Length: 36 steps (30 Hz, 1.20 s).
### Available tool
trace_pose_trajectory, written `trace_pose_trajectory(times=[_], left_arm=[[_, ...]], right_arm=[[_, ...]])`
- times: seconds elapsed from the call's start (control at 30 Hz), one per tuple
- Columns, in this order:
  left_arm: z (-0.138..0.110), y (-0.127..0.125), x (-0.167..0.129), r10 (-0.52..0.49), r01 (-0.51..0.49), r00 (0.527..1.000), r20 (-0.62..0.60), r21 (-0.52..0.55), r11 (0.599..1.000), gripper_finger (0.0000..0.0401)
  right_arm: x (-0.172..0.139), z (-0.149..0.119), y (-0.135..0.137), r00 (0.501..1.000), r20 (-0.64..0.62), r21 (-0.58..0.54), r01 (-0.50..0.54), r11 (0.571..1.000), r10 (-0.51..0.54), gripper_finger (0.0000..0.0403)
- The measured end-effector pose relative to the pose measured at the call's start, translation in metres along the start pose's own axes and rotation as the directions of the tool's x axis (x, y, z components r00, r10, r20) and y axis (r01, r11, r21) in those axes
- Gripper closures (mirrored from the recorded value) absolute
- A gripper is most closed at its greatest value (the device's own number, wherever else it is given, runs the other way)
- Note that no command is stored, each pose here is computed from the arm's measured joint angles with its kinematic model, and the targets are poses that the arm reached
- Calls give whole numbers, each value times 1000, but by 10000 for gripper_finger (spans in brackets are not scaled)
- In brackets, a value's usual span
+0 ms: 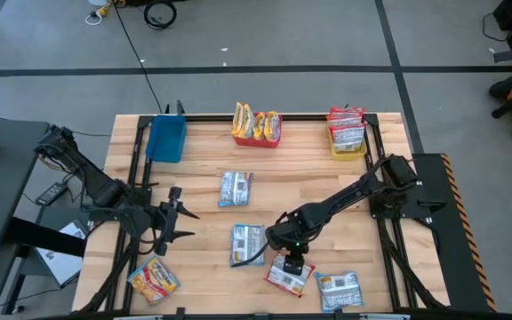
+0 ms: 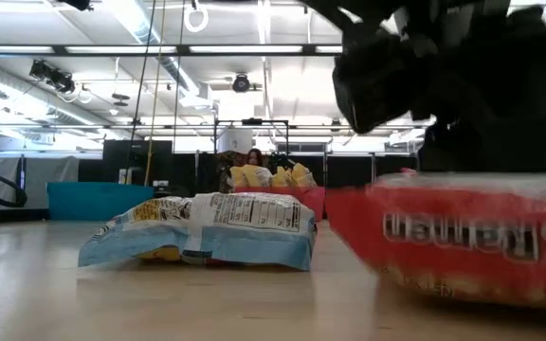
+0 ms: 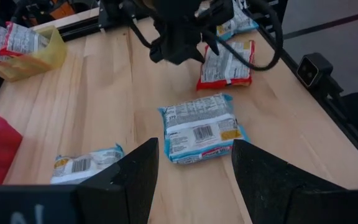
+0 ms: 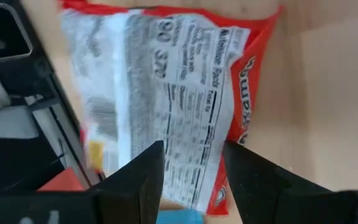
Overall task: Sort Maruchan noodles
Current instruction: Put the red noodle pack into the yellow bin
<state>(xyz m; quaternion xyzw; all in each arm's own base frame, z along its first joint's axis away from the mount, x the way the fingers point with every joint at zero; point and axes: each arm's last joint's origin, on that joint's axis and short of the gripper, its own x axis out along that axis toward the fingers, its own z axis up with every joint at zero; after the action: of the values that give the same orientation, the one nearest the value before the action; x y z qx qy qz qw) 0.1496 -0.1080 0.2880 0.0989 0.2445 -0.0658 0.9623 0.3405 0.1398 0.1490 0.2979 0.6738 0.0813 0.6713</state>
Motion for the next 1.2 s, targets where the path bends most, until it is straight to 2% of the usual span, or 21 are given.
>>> trace_pose_trajectory(times=[0.17, 0.43, 0.67, 0.93, 1.1, 1.2], left_arm=[[-1, 0, 0, 1, -1, 1000, -10, 0, 1000, 193], [-1, 0, 0, 2, -2, 1000, -13, 6, 1000, 193], [-1, 0, 0, 2, -2, 1000, -13, 2, 1000, 193], [-1, 0, 0, 2, -2, 1000, -12, 1, 1000, 193], [-1, 0, 0, 2, -2, 1000, -12, -1, 1000, 193], [-1, 0, 0, 2, -2, 1000, -12, -13, 1000, 193]], right_arm=[[8, -3, -7, 1000, 0, 41, 20, 999, -20, 231], [0, -4, 1, 998, 9, 27, 64, 998, -64, 229], [0, -15, 4, 981, -9, 56, 194, 979, -193, 187], [2, -9, 12, 991, 61, 3, 119, 993, -119, 109], [6, -7, 8, 989, 67, 1, 132, 991, -132, 97], [12, -4, 3, 992, 65, 14, 103, 995, -104, 100]])
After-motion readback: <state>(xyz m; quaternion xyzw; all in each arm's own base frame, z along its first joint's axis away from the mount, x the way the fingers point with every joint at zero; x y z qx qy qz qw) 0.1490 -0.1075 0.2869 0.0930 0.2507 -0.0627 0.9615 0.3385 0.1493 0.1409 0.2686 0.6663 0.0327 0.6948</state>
